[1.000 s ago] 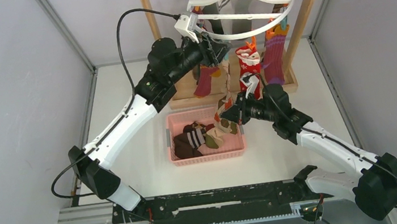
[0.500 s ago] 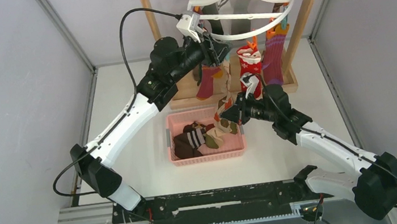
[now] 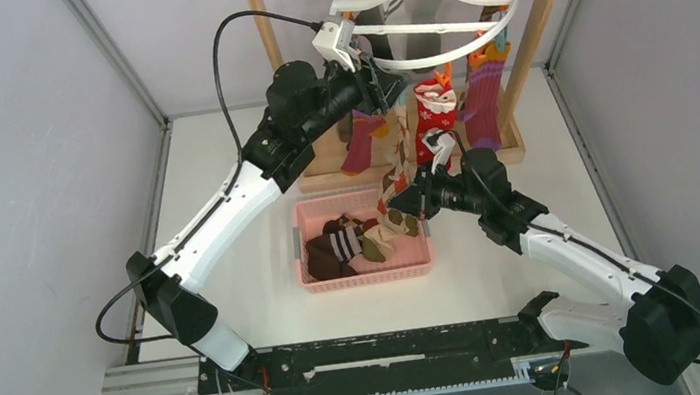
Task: Remove the socks clipped to the hanger
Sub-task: Remove the sock from the hanger.
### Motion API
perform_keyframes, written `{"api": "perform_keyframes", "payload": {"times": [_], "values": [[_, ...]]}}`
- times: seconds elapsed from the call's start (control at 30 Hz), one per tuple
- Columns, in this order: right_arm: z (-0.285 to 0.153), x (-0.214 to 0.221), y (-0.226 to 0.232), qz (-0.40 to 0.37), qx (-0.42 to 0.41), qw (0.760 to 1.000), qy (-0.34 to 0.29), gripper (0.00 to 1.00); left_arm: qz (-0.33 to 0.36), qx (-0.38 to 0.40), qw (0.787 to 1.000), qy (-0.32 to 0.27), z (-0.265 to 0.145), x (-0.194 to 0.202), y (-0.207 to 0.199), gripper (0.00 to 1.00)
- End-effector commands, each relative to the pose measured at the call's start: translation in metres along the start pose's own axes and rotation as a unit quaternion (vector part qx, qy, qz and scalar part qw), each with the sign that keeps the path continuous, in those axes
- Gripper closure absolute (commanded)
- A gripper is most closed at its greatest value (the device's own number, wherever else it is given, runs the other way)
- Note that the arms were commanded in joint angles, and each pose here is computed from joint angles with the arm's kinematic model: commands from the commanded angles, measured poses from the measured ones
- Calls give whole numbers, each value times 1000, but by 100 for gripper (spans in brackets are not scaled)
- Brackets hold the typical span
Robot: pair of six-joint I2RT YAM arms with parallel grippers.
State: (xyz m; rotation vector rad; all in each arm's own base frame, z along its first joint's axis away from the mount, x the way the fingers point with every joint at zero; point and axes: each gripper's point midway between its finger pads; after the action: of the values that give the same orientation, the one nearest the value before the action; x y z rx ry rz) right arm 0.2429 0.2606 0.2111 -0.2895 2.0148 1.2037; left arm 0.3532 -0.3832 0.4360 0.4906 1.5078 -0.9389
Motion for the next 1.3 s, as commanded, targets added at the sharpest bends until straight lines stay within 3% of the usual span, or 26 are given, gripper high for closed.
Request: {"api": "perform_keyframes", "payload": {"times": [0.0, 0.5, 0.53, 0.6, 0.67, 1.27], "values": [[2, -8, 4, -14, -14, 1000, -13, 100, 14, 6, 999, -40, -4, -35, -8, 46], [3, -8, 1, -13, -12, 1000, -13, 100, 15, -14, 1000, -18, -2, -24, 1, 72], [3, -8, 1, -12, -12, 1000, -13, 100, 15, -13, 1000, -18, -3, -25, 0, 75], [2, -9, 2, -12, -12, 1000, -14, 100, 17, -11, 1000, -18, -4, -26, -1, 93], [2, -8, 2, -12, -13, 1000, -13, 100, 19, -5, 1000, -19, -6, -27, -4, 99], [8, 28, 14, -19, -11, 999, 30, 100, 22, -7, 1000, -20, -12, -32, -5, 100]]}}
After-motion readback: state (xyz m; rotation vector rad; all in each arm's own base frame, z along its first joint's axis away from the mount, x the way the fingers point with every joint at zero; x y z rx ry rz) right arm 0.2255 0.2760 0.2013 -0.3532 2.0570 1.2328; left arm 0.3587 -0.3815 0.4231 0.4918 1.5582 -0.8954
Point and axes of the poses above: each gripper's point midway between its finger pads, its own z axis out along the fingers, its own y axis along the line the jaws close on, x = y × z, and after that the axes turned 4 degrees about z, right-handed
